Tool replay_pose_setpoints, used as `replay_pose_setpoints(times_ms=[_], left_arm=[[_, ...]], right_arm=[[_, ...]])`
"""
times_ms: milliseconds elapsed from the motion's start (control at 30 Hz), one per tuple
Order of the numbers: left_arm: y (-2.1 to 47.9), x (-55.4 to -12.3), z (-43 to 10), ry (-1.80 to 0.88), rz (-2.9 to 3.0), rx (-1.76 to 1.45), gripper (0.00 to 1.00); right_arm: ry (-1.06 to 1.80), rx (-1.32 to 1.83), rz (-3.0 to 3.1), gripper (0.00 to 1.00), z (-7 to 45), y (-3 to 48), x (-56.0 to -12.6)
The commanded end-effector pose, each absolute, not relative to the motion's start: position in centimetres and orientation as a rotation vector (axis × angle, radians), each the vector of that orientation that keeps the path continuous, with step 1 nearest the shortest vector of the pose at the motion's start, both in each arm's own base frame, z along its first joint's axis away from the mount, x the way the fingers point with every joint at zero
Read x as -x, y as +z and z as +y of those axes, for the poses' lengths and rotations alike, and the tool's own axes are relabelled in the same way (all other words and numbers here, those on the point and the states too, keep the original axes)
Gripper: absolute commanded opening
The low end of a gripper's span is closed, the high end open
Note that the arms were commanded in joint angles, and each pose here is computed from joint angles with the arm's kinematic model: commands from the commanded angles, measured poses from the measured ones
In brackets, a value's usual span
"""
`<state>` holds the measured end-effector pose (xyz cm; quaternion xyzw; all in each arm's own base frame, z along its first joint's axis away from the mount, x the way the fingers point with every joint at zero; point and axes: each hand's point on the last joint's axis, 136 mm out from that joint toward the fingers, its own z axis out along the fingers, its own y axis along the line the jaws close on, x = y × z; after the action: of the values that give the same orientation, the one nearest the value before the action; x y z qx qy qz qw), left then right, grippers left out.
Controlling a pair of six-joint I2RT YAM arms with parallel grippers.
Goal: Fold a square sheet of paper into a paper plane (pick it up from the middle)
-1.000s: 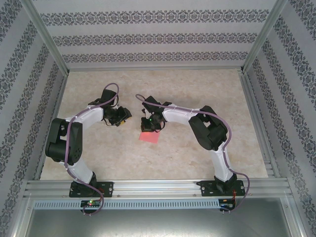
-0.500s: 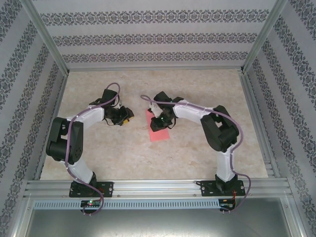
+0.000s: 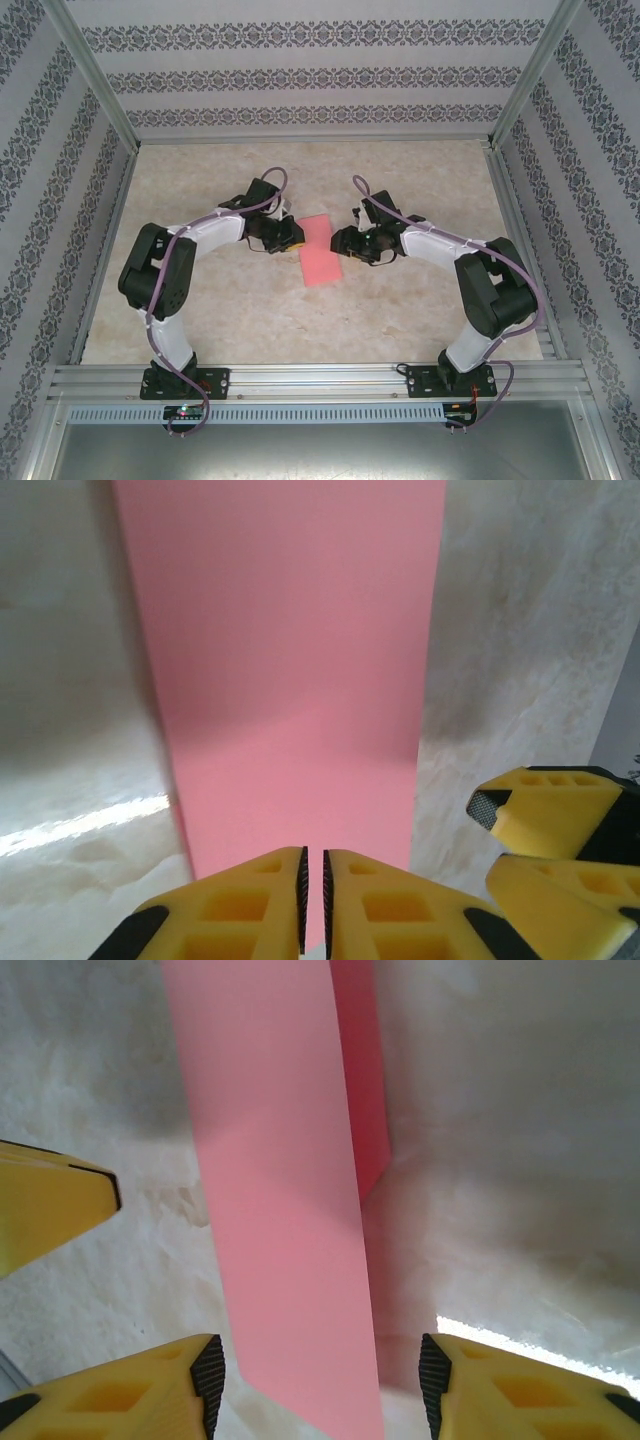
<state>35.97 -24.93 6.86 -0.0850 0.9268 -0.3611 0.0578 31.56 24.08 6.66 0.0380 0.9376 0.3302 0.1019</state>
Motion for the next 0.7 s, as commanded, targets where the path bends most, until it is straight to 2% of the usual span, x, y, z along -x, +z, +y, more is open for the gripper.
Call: replay_pose_setpoints(times_ms=[0, 367, 667], left_arm=[[6.3, -36.2, -25.8, -1.089, 2.827, 0.205, 0.13], [4.2, -36.1, -26.1, -1.065, 2.880, 0.229, 0.12], [2.9, -35.9, -25.8, -1.037, 2.917, 0.246, 0.12]], right_arm=[[1.062, -0.153, 2.743, 0.56, 24.5, 6.8, -31.6], [1.043, -0.101, 2.870, 0.52, 24.3, 3.7, -29.4], [1.188, -0.037, 2.888, 0.43, 26.4, 3.6, -27.7]])
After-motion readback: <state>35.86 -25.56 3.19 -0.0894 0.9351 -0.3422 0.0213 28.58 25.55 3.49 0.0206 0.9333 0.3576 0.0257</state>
